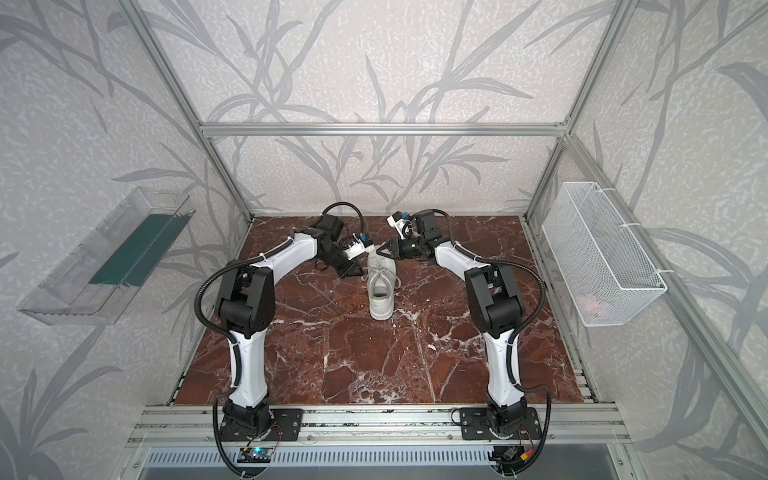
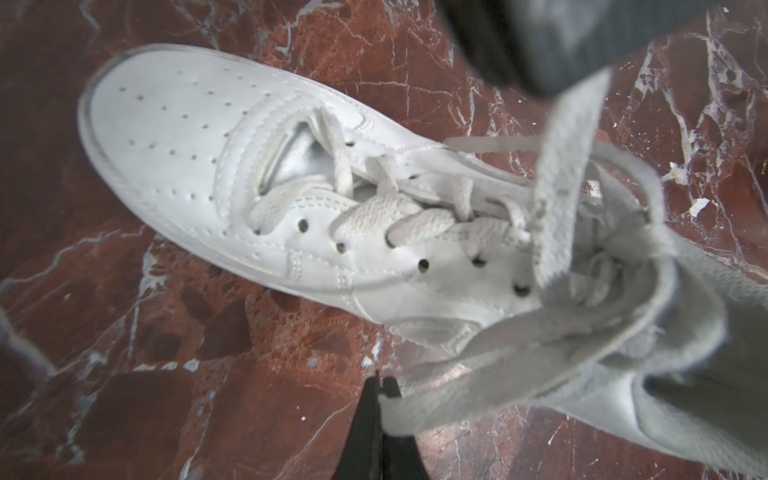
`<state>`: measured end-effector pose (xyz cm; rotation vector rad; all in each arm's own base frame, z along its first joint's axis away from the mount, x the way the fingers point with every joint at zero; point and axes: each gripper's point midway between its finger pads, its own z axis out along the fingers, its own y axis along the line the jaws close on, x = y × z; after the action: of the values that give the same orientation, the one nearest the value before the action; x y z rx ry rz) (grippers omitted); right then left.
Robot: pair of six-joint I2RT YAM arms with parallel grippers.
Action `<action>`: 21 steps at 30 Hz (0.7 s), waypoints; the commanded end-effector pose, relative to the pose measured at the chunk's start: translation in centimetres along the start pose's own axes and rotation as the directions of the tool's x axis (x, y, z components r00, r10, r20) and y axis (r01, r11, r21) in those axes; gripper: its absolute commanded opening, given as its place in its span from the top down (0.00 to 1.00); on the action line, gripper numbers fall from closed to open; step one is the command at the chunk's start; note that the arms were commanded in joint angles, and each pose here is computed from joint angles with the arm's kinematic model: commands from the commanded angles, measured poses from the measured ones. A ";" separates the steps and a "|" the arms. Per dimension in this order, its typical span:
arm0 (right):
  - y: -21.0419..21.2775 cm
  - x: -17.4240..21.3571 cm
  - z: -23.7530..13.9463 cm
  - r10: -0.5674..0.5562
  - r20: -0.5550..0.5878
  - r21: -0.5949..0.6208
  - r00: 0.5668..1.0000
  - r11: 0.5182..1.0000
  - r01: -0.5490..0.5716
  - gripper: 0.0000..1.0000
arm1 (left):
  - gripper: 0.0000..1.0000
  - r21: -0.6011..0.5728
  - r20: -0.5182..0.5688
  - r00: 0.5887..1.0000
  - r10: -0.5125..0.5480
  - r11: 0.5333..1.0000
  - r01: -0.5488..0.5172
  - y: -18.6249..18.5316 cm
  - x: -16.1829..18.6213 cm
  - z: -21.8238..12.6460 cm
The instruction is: Tie the shoes
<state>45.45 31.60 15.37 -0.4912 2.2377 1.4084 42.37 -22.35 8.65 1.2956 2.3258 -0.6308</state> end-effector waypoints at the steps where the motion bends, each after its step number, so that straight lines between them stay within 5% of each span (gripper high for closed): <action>1: 1.5 -1.6 -2.0 -0.037 0.060 0.011 0.998 0.999 0.036 1.00 | 1.00 -0.097 0.033 0.999 0.035 0.995 -0.032 0.2 -1.2 -2.7; 21: -1.6 0.3 -6.5 0.014 0.107 0.136 0.994 0.990 -0.029 1.00 | 1.00 -0.177 -0.035 0.999 0.040 0.983 -0.045 -0.3 -0.1 -5.0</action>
<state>44.99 25.69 15.02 -0.3312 2.2732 1.2839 42.69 -20.14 11.90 1.2501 2.3091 -0.4027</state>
